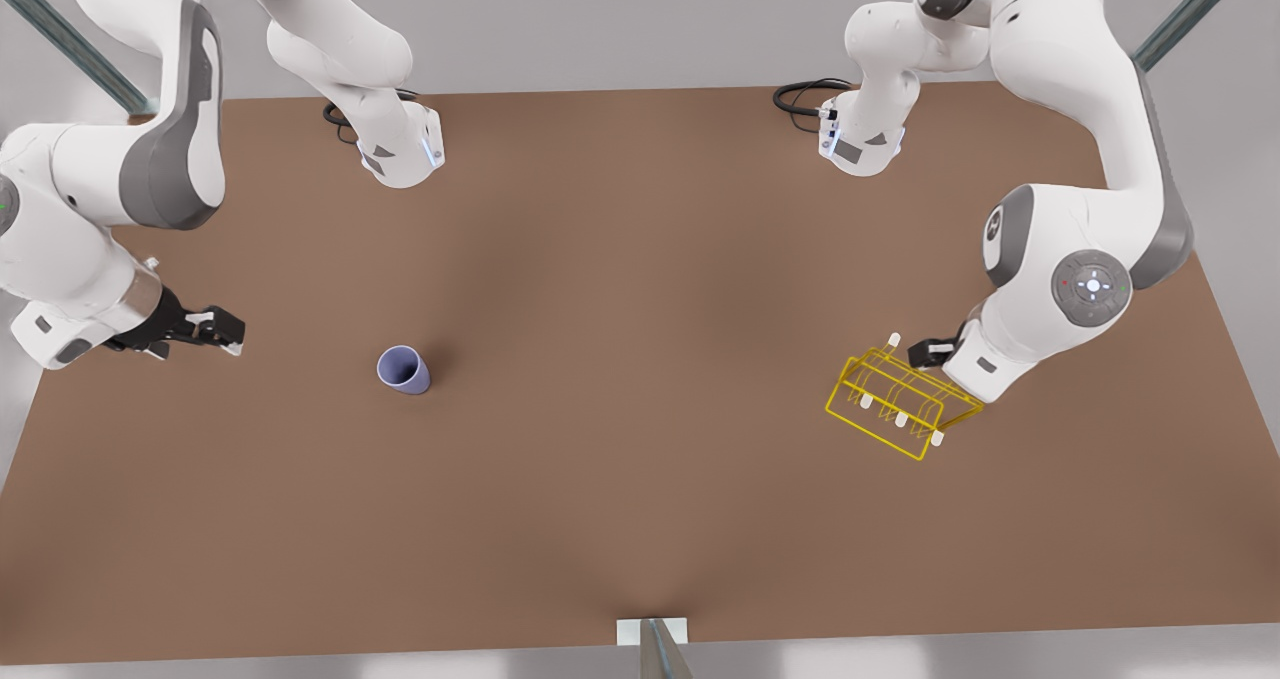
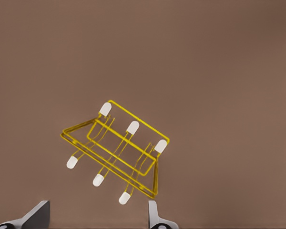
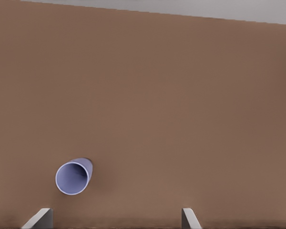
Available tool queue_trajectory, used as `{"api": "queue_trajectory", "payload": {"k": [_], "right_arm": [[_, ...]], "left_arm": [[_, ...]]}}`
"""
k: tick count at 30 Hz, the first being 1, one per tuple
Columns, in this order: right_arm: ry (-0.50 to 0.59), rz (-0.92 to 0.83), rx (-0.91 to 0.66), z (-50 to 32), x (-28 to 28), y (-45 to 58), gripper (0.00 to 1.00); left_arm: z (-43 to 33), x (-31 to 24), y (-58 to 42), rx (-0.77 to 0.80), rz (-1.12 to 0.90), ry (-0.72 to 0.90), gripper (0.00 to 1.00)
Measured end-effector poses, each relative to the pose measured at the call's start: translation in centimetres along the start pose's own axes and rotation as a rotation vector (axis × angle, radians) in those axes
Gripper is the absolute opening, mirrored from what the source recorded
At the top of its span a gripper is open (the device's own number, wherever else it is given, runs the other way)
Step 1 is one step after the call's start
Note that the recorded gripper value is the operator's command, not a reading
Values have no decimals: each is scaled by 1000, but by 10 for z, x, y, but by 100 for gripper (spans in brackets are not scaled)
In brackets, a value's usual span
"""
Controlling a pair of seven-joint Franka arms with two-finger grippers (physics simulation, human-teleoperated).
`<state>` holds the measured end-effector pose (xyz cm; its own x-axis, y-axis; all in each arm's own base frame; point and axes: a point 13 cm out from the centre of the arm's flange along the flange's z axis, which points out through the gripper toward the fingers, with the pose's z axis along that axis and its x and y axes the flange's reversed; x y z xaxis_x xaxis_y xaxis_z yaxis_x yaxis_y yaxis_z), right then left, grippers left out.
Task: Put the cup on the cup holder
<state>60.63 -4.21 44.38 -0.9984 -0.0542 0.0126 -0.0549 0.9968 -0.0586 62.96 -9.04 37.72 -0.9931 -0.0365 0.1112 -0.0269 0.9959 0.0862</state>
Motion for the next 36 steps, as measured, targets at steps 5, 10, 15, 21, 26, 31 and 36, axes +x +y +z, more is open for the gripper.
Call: {"api": "queue_trajectory", "payload": {"k": [5, 10, 15, 21, 26, 31, 36], "right_arm": [[206, -17, -19, 88, 45, 8, 100], [259, -109, -6, 125, 82, 65, 100], [208, -190, -27, 133, 53, 134, 100], [266, -148, -67, 180, 49, 134, 100], [307, -201, -61, 235, 88, 182, 100], [249, -149, -68, 255, 79, 182, 100], [131, -97, -68, 250, 66, 181, 100]], "left_arm": [[4, 4, 1, 26, -22, 30, 100], [6, 7, -2, 34, -28, 46, 100], [7, 10, -10, 34, -22, 53, 100], [7, 11, -10, 34, -28, 56, 100], [8, 11, -10, 33, -31, 58, 100], [10, 15, -34, 26, -3, 59, 100], [10, 15, -37, 24, -13, 59, 100]]}}
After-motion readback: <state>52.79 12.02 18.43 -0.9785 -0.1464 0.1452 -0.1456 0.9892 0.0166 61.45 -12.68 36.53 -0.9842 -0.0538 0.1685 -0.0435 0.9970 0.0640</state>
